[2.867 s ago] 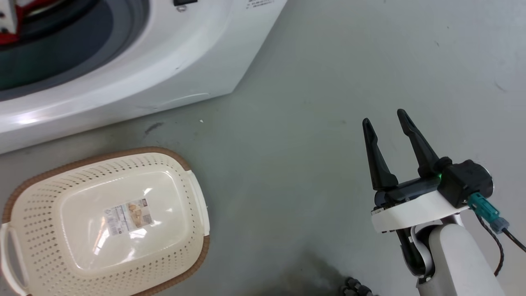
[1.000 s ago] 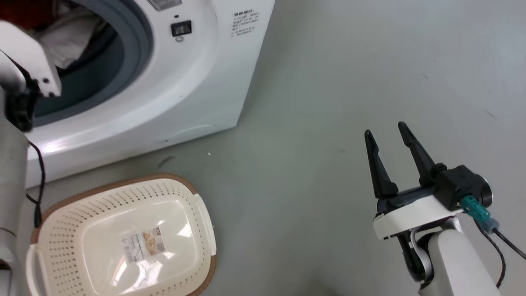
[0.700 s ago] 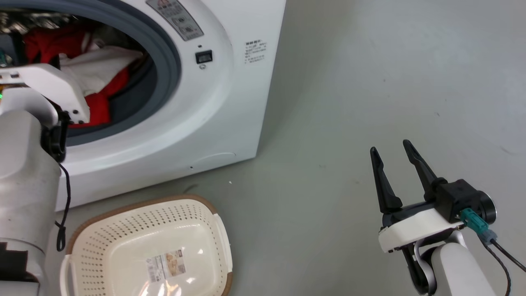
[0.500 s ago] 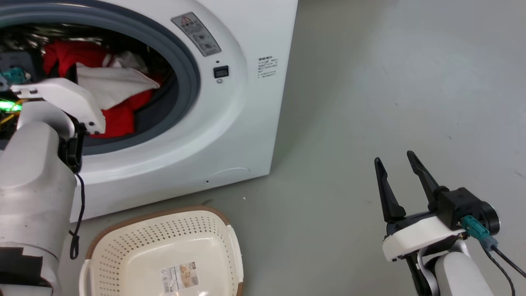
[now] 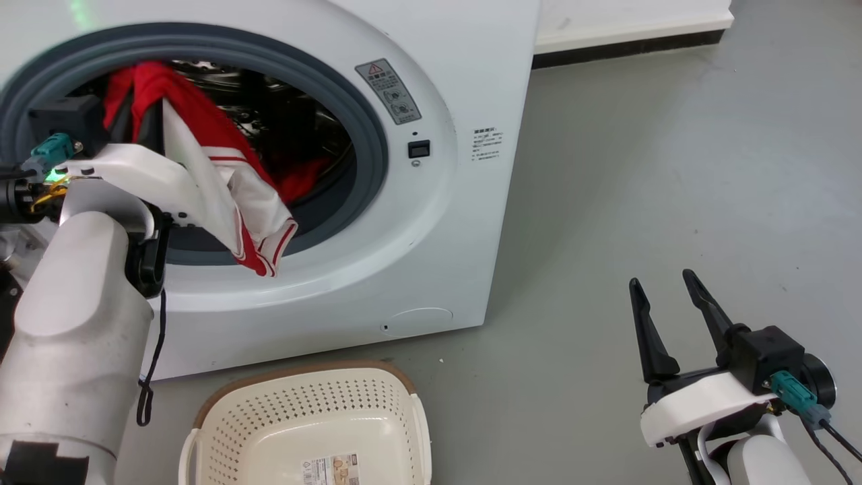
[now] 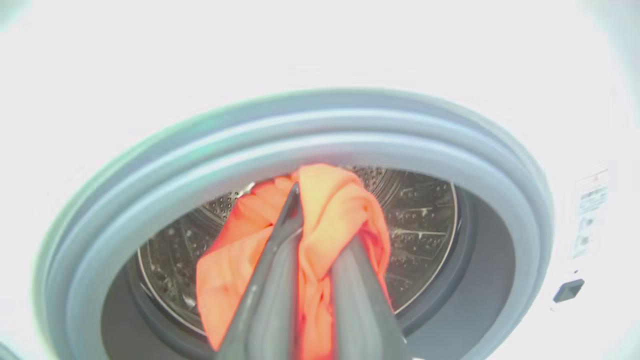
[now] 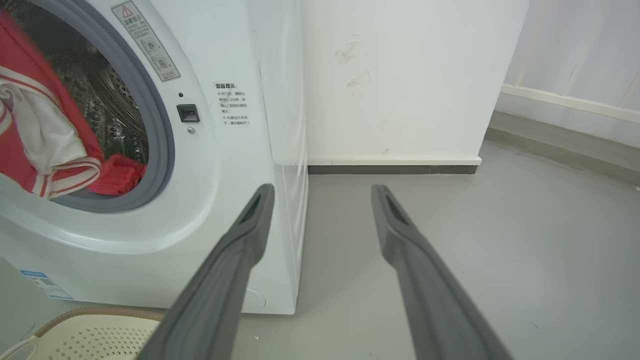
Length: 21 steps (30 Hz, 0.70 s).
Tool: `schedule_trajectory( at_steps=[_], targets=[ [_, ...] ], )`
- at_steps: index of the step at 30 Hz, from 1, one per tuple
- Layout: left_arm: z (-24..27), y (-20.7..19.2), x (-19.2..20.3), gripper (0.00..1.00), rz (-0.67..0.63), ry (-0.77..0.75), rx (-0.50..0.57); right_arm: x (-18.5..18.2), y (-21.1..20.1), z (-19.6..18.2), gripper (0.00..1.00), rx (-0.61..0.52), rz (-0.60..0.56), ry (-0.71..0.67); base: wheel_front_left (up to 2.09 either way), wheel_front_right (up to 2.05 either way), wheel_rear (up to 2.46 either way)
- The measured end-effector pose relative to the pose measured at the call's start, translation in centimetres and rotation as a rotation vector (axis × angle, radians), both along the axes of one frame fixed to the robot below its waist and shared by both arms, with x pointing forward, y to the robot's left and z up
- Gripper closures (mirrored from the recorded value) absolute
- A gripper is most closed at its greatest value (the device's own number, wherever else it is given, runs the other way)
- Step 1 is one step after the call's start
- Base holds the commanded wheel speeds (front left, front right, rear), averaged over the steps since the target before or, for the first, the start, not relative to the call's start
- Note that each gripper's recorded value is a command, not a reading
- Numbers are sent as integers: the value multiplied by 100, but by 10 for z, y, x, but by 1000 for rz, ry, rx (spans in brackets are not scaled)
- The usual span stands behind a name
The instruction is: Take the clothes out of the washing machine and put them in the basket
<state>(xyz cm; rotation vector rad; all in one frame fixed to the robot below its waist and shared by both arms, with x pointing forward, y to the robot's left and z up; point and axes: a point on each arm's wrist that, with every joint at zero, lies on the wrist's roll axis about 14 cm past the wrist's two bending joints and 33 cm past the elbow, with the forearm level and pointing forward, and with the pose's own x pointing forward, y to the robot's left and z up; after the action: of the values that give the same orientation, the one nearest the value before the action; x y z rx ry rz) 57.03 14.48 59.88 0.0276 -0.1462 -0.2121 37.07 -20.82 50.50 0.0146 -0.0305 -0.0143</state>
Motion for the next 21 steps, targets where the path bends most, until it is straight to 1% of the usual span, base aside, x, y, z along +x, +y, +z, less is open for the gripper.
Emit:
schedule_trajectory(
  at_steps=[5,11,17,21],
  targets=[
    [28,0,-27,100,-15,-118,-8,-1,7,5,0,-2,20,-10,0,0,0],
    [46,-1,-61,100,-20,-206,-28,-2,12,7,0,-7,36,-10,0,0,0],
    [44,-2,-101,100,-18,-210,-49,-1,20,11,0,-14,59,-16,0,0,0],
    [26,-5,-126,100,-10,-158,-69,1,25,10,0,-15,74,-9,0,0,0]
  ],
)
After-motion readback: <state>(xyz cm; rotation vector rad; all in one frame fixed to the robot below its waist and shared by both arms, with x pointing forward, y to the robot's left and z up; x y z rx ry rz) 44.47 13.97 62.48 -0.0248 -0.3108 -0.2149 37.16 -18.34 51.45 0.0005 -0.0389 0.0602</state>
